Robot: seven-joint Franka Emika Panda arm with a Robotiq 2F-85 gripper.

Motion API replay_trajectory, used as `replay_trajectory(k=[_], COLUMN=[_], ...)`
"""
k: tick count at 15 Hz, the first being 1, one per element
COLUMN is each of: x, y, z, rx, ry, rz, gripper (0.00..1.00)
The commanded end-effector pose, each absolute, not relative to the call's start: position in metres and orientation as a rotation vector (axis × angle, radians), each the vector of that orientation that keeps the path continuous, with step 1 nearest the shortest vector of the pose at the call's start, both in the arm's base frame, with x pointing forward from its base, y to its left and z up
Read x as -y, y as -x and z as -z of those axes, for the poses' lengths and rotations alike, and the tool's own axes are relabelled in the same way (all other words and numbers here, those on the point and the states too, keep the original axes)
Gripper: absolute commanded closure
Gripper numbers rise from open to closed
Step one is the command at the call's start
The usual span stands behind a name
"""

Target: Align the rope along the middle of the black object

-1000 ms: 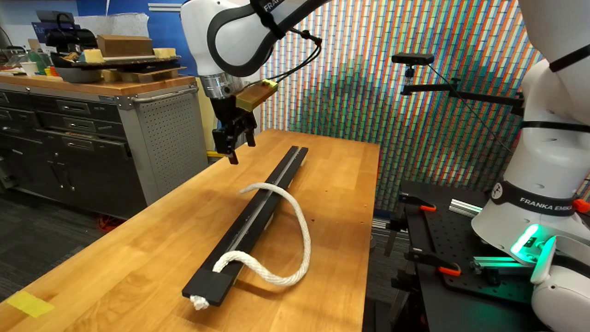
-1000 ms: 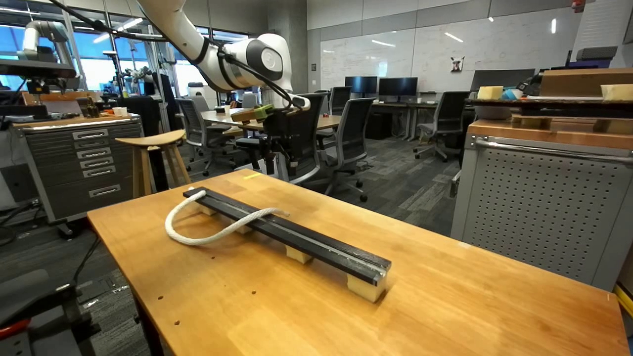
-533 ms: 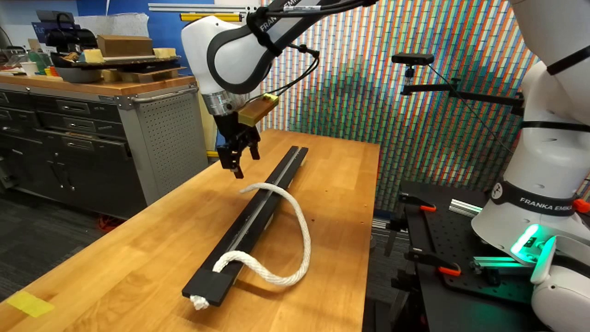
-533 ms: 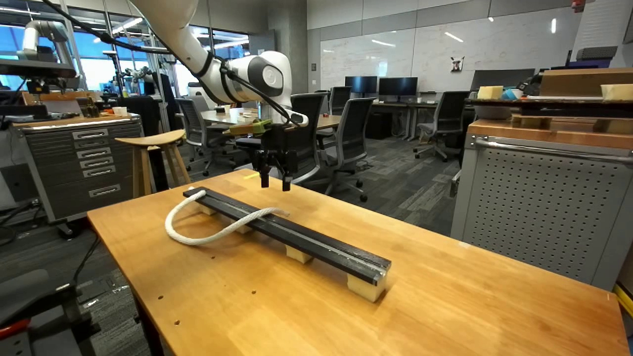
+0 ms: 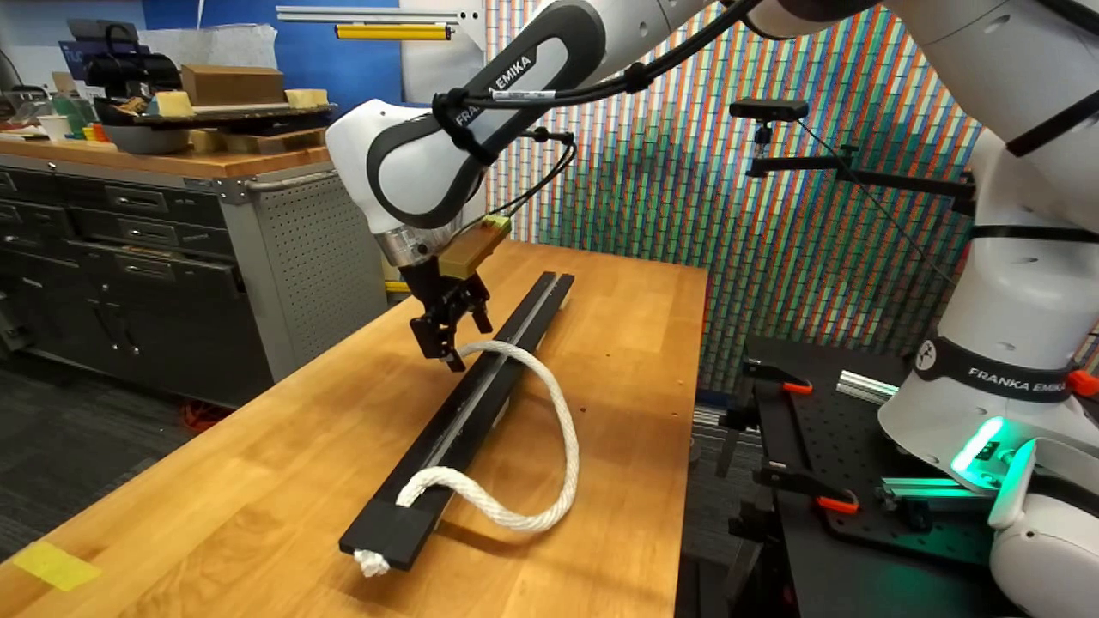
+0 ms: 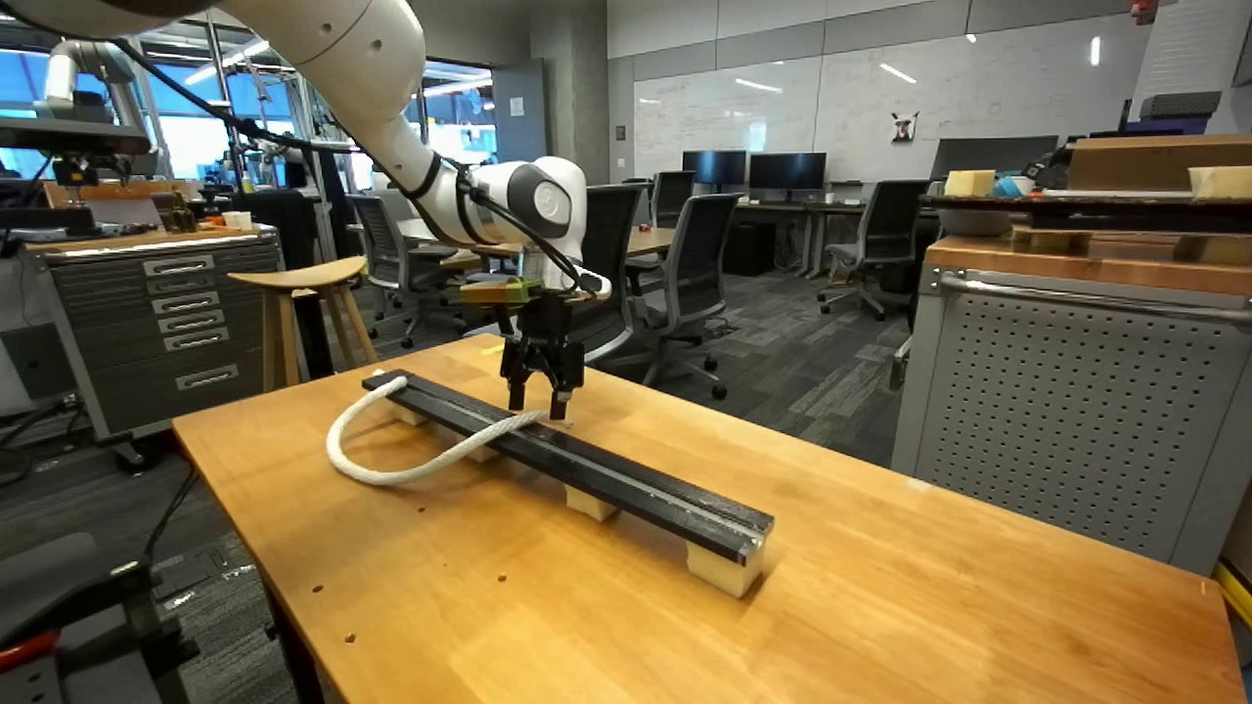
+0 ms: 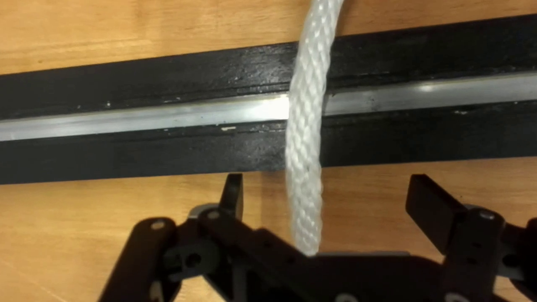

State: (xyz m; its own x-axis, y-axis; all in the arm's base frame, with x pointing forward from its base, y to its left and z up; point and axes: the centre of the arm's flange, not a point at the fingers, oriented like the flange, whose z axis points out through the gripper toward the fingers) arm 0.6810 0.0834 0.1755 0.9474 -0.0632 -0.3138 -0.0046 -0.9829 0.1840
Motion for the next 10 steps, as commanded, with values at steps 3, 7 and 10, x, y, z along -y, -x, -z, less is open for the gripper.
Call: replay_trajectory(k=[3,7,10], x=[-0.078,-0.074,-0.071], y=[-0.714,-0.72,-0.722], z=[-0.18,-0.18,-0.177], rx=[0.073,0.077,0.075], ry=[-2.936,-2.939,-2.937], rz=[0.513,0.531,0.553], gripper=[0.0,0.2,0.38])
